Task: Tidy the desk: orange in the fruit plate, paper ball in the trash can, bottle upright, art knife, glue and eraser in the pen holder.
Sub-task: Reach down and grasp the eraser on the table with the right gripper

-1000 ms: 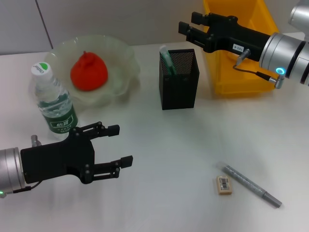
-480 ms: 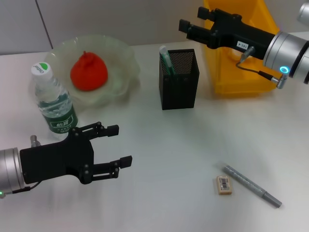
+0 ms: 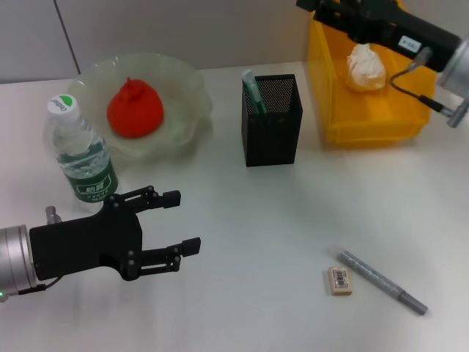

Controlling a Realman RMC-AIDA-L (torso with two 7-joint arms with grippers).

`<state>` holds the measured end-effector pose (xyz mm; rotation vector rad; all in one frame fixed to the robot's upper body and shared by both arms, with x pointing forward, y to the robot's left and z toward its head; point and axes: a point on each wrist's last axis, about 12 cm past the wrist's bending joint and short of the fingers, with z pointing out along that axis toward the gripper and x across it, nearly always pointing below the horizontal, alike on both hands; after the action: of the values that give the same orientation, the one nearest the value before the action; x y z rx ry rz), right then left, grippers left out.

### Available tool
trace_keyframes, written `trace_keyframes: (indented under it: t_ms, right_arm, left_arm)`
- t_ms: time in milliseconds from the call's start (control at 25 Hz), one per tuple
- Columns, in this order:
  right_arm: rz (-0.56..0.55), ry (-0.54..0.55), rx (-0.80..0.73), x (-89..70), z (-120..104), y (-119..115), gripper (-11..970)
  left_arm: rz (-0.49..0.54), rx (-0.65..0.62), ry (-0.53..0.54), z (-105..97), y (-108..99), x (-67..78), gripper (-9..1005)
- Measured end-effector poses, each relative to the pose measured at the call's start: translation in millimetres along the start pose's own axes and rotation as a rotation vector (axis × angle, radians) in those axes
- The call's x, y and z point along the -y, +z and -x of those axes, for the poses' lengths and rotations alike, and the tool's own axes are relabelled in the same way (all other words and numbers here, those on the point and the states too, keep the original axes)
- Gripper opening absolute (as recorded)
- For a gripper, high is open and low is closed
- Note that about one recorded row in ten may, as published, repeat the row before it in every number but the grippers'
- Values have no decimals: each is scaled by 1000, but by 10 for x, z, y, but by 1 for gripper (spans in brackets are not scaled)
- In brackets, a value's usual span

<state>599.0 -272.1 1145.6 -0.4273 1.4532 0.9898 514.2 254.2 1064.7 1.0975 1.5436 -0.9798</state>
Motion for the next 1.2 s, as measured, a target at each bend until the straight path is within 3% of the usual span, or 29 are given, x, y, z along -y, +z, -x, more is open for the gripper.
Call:
trace_keyframes:
  t_ms: [360, 520, 600, 640, 800, 960, 1200]
  right_arm:
    - [205, 63, -48, -178, 237, -326, 753]
    - [285, 65, -189, -273, 310, -470, 753]
    - [314, 36, -350, -363, 380, -554, 753]
    - [314, 36, -350, -363, 380, -554, 753]
    - [258, 60, -622, -446, 466, -612, 754]
    - [223, 89, -746, -468, 524, -611, 754]
    - [136, 168, -1038, -488, 593, -485, 753]
  left_arm:
    - [2, 0, -3, -9, -7, 7, 802]
    - [2, 0, -3, -9, -7, 7, 802]
    - [4, 1, -5, -8, -9, 4, 802]
    - [4, 1, -5, -8, -9, 4, 802]
    - [23, 10, -10, 0, -28, -16, 802]
    - [29, 10, -13, 0, -31, -23, 802]
    - [40, 12, -13, 1, -41, -34, 802]
